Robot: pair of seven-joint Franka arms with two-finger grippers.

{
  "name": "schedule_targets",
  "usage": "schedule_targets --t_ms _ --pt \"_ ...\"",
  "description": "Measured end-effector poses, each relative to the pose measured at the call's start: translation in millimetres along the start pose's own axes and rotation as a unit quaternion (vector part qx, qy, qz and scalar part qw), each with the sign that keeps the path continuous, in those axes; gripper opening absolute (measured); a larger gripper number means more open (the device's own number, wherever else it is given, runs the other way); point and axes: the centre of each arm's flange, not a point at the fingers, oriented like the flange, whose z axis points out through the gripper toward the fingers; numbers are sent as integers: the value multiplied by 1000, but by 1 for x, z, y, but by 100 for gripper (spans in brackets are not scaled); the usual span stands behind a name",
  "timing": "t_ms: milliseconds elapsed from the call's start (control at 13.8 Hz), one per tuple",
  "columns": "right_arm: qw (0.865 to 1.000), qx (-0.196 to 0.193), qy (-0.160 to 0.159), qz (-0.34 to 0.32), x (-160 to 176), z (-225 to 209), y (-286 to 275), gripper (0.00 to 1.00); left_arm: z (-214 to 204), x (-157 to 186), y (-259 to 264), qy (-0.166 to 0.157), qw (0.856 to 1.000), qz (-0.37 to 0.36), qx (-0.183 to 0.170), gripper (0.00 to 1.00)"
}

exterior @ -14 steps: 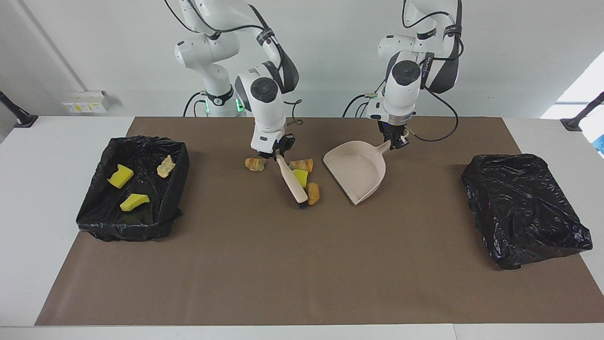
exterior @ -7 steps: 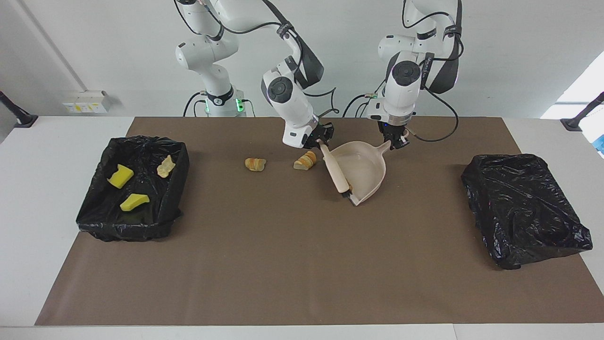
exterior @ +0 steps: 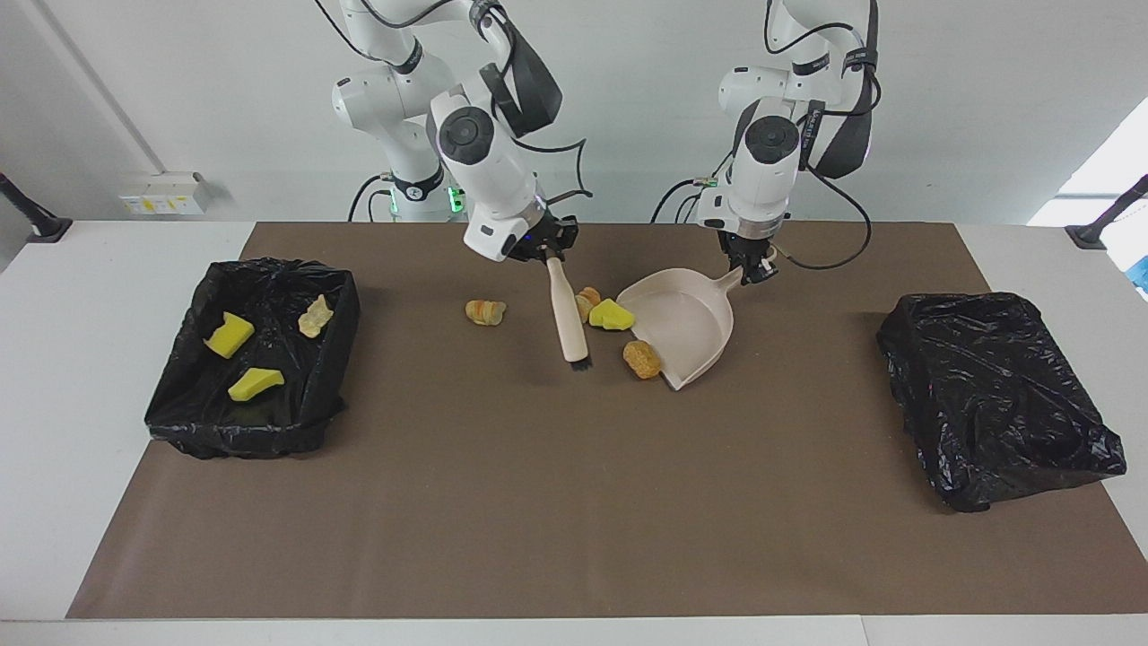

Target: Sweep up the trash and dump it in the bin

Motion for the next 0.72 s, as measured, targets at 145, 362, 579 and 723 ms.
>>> schedule_targets --t_ms 145,362,579,723 --pt "999 -33 3 37 -3 -6 42 26 0 0 0 0 1000 -5 -1 31" --pt "995 -45 -3 84 -31 1 99 26 1 0 -1 0 1000 -6 -2 31" --pt "994 -50 6 94 -86 29 119 26 2 1 -2 2 1000 -5 -1 31" --pt "993 -56 15 99 -120 55 127 26 3 1 -2 2 1000 -4 -1 31"
